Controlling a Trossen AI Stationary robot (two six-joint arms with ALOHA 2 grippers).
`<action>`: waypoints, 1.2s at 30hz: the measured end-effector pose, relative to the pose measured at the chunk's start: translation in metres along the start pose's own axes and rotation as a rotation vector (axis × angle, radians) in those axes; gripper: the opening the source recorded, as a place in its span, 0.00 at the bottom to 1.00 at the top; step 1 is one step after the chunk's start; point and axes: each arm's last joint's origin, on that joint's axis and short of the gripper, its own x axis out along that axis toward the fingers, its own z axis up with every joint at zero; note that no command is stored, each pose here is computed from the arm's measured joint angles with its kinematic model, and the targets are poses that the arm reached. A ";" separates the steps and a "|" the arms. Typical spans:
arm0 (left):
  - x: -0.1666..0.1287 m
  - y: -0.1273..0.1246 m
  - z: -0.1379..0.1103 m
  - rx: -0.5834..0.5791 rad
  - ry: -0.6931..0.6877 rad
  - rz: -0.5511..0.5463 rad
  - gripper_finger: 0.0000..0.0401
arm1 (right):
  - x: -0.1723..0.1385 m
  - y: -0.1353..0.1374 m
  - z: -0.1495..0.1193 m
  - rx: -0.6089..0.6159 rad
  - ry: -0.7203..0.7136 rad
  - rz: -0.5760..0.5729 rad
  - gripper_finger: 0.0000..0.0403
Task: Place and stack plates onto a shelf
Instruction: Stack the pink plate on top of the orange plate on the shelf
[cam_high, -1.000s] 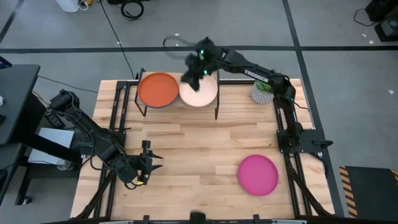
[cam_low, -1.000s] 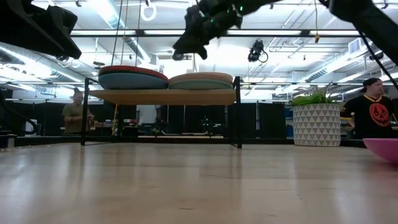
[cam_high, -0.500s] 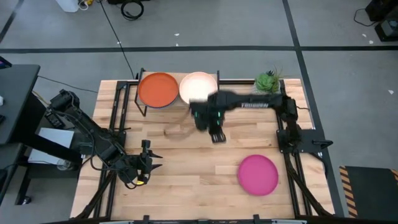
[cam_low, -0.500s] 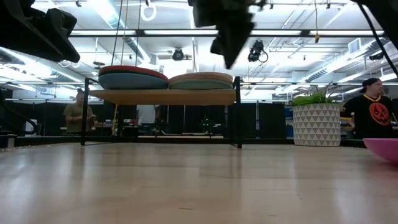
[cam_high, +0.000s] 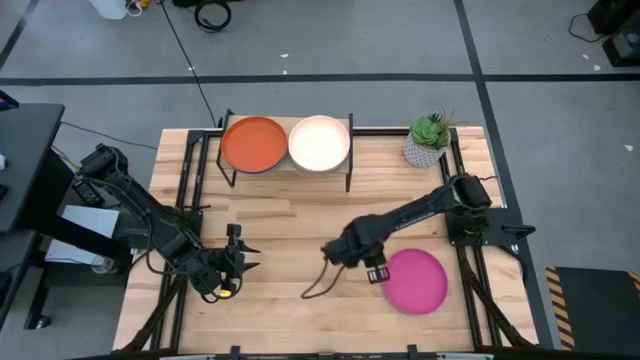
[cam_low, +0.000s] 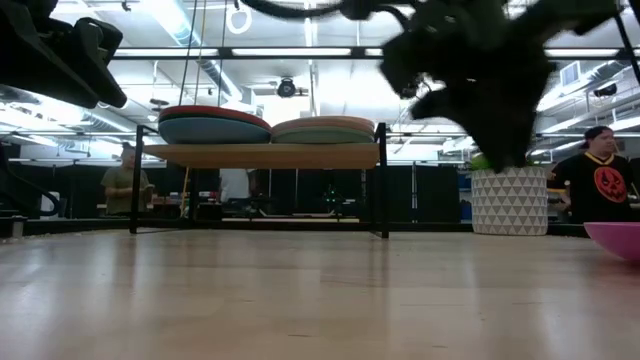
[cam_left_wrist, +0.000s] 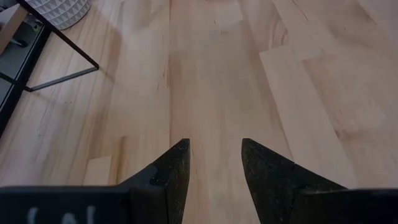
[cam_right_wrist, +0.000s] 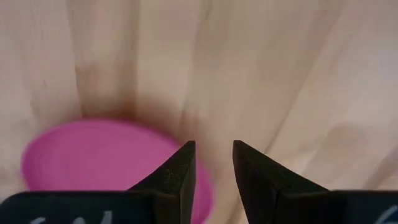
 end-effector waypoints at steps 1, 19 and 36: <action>0.000 0.000 0.000 0.000 0.000 0.000 0.38 | 0.004 0.003 -0.004 0.018 0.012 0.010 0.28; 0.000 0.000 0.000 0.012 0.000 0.000 0.38 | 0.049 0.003 -0.089 0.310 -0.037 0.002 0.28; 0.000 0.000 0.000 0.011 0.000 0.000 0.38 | 0.077 -0.004 -0.097 0.289 -0.020 0.032 0.35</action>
